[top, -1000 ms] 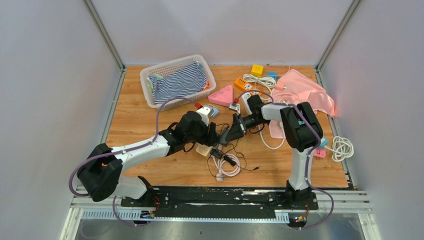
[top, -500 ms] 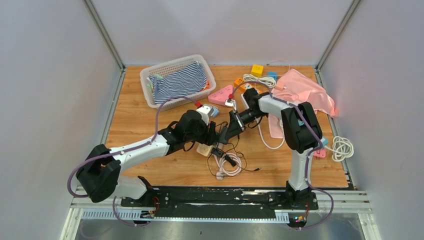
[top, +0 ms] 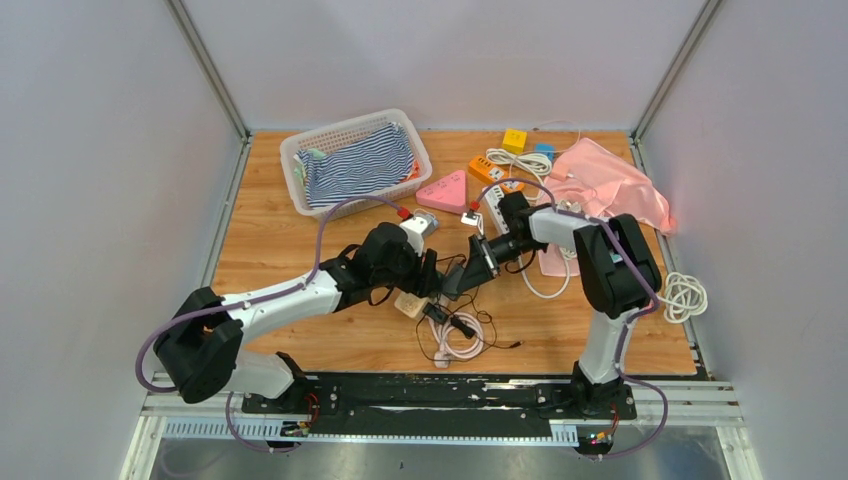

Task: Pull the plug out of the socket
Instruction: Remove the plug from the socket.

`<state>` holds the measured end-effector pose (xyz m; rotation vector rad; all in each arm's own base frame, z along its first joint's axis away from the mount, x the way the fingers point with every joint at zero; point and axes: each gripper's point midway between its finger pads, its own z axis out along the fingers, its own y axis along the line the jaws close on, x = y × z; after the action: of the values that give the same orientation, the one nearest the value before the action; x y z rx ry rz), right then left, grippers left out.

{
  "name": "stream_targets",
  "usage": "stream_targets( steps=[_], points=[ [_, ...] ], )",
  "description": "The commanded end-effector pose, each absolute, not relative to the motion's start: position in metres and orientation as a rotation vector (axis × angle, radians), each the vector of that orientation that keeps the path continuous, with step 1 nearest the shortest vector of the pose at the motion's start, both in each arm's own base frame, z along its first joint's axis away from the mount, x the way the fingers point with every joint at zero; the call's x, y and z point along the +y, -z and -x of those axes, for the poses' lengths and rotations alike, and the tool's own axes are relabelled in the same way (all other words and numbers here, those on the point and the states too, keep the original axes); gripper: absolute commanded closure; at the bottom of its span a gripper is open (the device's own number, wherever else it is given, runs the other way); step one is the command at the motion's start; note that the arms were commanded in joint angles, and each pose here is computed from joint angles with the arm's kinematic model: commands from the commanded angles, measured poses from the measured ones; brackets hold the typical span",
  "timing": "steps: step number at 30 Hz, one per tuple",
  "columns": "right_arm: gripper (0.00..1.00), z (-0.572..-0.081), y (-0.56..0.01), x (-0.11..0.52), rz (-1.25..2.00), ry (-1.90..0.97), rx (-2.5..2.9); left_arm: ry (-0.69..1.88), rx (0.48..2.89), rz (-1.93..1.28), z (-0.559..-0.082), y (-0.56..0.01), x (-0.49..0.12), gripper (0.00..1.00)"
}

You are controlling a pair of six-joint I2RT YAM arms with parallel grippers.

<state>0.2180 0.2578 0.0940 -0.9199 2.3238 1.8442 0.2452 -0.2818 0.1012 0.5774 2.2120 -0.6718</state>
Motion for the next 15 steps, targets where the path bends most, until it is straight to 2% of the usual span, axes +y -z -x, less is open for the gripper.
stream_targets(
  steps=[1, 4, 6, 11, 15],
  points=[
    [1.00, -0.233, -0.100, 0.264, 0.922, -1.680, 2.260, 0.484, 2.362, -0.516, -0.244, -0.063, -0.246, 1.00],
    [1.00, -0.245, -0.094, 0.259, 0.873, -1.496, 2.319, 0.482, 2.363, -0.517, -0.244, -0.063, -0.246, 1.00],
    [1.00, -0.246, -0.095, 0.259, 0.859, -1.485, 2.320, 0.483, 2.363, -0.516, -0.244, -0.063, -0.246, 1.00],
    [1.00, -0.230, -0.114, 0.264, 0.898, -1.780, 2.208, 0.478, 2.367, -0.521, -0.244, -0.063, -0.246, 1.00],
    [1.00, -0.236, -0.098, 0.250, 0.816, -1.890, 2.226, 0.476, 2.367, -0.525, -0.244, -0.063, -0.246, 1.00]
  ],
)
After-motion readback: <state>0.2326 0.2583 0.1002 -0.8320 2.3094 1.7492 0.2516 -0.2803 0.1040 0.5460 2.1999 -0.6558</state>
